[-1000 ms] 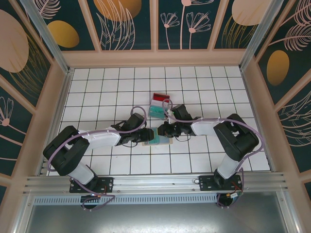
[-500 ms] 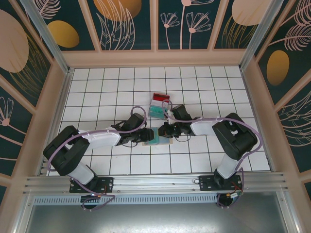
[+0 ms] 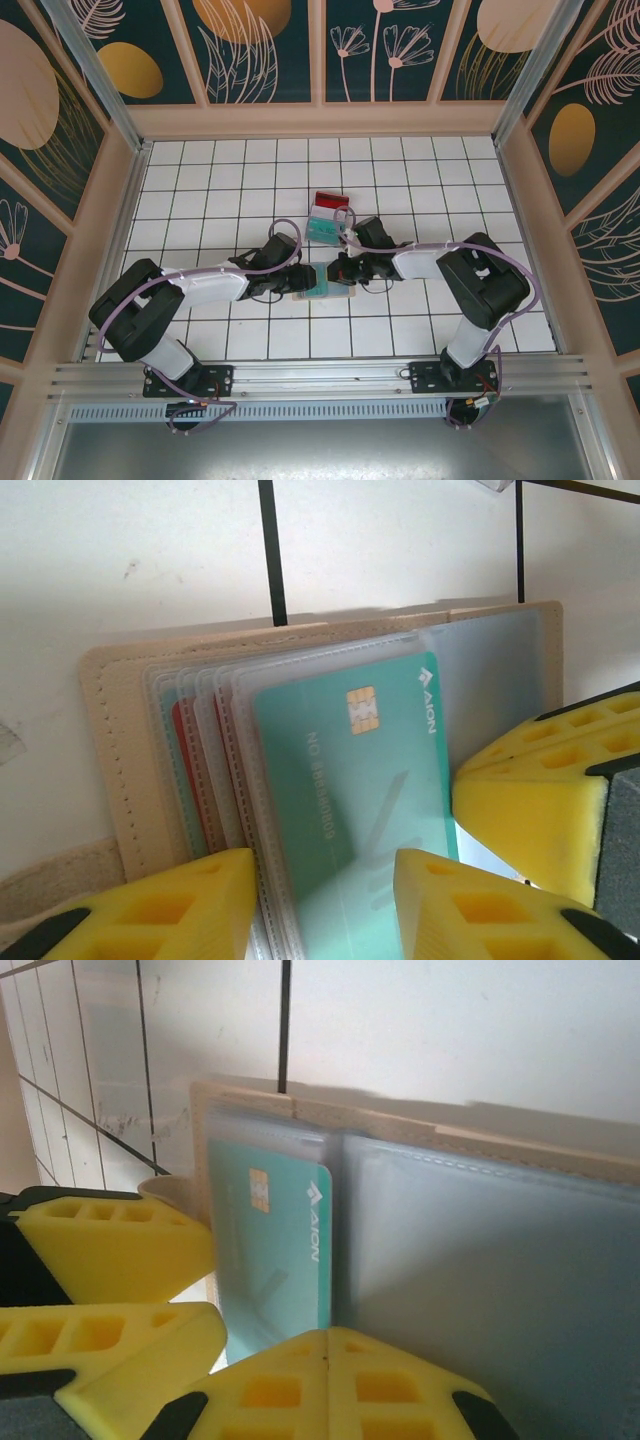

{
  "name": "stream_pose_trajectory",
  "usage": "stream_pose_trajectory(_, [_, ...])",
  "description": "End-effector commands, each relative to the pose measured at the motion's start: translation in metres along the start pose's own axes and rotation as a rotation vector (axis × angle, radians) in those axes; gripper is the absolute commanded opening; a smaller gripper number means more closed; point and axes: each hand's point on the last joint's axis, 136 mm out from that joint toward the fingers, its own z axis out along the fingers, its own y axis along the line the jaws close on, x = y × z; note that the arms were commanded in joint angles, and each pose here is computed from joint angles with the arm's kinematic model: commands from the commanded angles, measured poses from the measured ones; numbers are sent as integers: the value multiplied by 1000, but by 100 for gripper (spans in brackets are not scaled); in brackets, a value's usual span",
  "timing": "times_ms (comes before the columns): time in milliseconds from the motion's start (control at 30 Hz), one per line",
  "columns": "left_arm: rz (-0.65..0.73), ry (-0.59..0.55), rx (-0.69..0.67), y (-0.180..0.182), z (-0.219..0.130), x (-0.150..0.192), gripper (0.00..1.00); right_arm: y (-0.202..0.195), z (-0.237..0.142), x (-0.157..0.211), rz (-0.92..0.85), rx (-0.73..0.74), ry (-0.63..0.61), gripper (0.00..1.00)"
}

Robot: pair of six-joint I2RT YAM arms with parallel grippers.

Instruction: Take the credit cards out of the card holder

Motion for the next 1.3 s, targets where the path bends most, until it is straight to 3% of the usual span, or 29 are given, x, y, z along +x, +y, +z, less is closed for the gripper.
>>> stream_pose_trajectory(0, [-8, 26, -62, 14, 6, 7, 42, -3, -9, -2, -3, 12, -24, 0])
stream_pose_trajectory(400, [-11, 35, -103, 20, 10, 7, 26, 0, -10, -3, -5, -6, -26, 0])
stream_pose_trajectory(467, [-13, 39, -108, 22, 10, 8, 18, 0, -10, -3, -6, -3, -26, 0])
stream_pose_trajectory(667, [-12, 43, -117, 25, 10, 9, 19, -2, -10, -4, 0, 9, -27, 0])
stream_pose_trajectory(767, [-13, 44, -115, 24, 11, 9, 19, -3, -8, -3, 5, 9, -24, 18])
stream_pose_trajectory(933, [-13, 47, -110, 24, 11, 10, 20, -4, -5, -3, 9, 3, -18, 20])
stream_pose_trajectory(1100, [-14, 49, -109, 24, 12, 11, 20, -3, -2, -2, 10, -2, -9, 16])
stream_pose_trajectory(1233, [-13, 50, -110, 24, 12, 11, 20, -5, -2, -2, 11, 3, -6, 6])
stream_pose_trajectory(1267, [-15, 50, -110, 24, 12, 11, 20, -5, -2, -2, 10, 5, -7, 0])
